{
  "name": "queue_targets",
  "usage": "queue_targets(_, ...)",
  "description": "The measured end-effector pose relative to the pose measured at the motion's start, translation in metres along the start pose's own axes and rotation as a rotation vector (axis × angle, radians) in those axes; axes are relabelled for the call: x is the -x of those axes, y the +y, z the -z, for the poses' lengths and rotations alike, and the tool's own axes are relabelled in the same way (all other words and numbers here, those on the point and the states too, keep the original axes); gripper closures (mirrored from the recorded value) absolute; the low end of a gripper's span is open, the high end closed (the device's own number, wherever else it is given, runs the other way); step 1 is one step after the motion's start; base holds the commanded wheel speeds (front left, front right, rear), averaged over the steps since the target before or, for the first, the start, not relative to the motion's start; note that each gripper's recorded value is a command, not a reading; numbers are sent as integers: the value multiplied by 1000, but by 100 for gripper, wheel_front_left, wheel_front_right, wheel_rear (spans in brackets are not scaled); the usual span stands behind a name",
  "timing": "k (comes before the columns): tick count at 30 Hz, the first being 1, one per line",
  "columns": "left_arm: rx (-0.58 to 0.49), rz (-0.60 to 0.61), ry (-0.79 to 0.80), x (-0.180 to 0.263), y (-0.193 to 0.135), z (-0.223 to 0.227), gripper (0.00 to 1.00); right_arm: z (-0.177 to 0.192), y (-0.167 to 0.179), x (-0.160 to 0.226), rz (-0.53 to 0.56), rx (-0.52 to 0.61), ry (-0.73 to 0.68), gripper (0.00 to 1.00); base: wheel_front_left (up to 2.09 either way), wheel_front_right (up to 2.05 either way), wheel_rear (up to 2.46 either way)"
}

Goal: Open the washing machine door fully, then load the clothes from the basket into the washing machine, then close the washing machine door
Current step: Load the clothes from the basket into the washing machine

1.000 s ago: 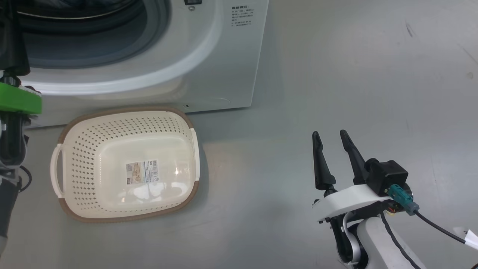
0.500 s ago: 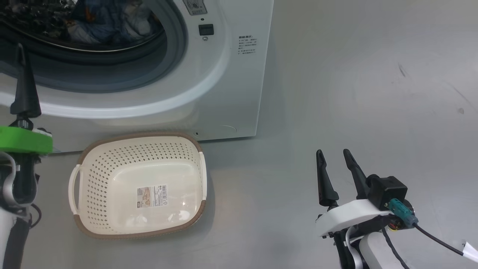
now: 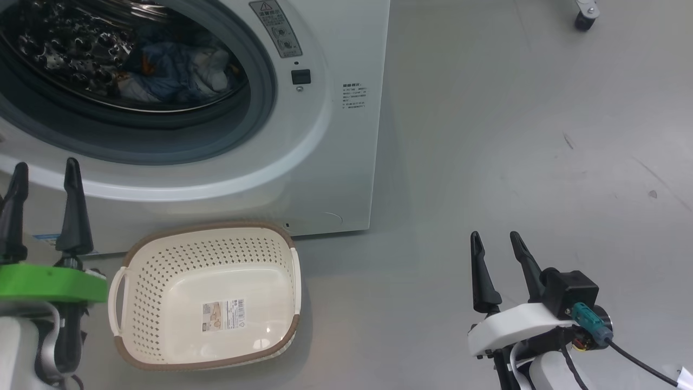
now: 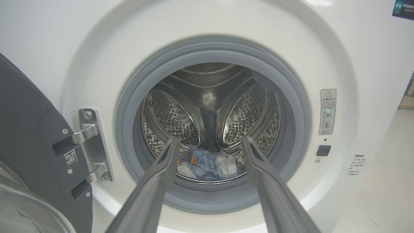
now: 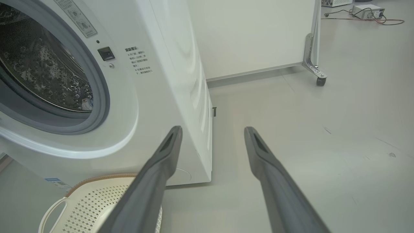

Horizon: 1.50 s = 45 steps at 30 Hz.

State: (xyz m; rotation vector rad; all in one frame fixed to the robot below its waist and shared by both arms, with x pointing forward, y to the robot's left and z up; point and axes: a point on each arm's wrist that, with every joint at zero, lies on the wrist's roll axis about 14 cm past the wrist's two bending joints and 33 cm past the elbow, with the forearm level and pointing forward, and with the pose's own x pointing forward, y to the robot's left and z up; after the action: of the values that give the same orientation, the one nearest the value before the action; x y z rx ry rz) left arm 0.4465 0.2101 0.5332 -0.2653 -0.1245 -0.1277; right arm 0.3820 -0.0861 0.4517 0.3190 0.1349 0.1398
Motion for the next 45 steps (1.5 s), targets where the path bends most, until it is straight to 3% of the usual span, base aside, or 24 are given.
queue_targets(14,-12,-70,97,71,1,30,0,-28,-15,23,54,55,-93,0,0,0,0)
queue_targets(45,-37,-122,127,105,1,40,0,-36,-9,37,29,88,-124,0,0,0,0)
